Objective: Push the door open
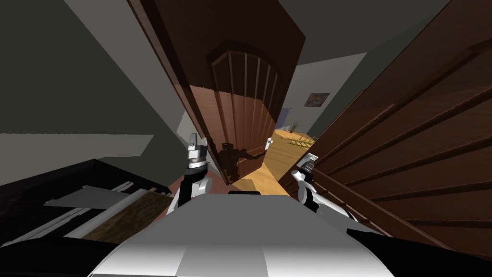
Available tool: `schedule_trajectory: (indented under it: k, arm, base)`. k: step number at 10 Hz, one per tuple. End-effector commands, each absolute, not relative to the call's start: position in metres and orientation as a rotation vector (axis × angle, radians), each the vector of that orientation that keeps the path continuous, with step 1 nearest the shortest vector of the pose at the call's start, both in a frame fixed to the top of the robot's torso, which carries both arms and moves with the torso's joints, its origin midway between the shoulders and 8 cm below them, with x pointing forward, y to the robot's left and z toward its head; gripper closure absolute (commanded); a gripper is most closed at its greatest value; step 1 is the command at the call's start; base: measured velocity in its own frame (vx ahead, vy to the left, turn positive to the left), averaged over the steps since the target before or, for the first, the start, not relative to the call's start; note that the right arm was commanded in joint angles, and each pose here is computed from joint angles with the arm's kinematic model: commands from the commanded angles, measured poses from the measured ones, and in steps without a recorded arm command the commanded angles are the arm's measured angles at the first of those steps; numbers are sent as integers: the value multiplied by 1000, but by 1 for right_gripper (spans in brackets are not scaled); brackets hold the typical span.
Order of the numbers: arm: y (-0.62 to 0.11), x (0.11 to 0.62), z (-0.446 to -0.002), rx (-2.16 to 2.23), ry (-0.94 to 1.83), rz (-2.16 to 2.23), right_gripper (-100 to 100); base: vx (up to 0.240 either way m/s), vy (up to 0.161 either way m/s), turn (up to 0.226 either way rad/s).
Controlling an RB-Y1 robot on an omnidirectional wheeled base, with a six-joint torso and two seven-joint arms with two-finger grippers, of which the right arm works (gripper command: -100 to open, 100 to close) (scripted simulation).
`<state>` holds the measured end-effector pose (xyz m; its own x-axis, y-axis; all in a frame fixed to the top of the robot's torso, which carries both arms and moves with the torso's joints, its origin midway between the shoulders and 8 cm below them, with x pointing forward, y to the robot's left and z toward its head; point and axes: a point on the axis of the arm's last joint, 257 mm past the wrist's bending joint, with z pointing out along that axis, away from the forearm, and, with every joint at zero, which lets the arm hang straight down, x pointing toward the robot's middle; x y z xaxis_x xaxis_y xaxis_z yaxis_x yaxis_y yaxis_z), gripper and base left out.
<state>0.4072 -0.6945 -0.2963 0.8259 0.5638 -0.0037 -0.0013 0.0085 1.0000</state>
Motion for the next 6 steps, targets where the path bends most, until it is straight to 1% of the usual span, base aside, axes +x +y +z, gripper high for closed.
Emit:
schedule_trajectory:
  k: [1, 3, 4, 5, 6]
  arm:
    - [-705, 392, -295, 1513, 440, 438, -100]
    - [-718, 374, -296, 1518, 404, 400, -100]
    - [-721, 369, -296, 1520, 394, 389, -100]
    - [-721, 369, -296, 1520, 394, 389, -100]
    - [-720, 371, -295, 1519, 398, 391, -100]
  base:
    - [116, -229, 240]
    - [83, -242, 253]
    - [55, -261, 171]
    - [24, -157, 30]
    - [9, -45, 6]
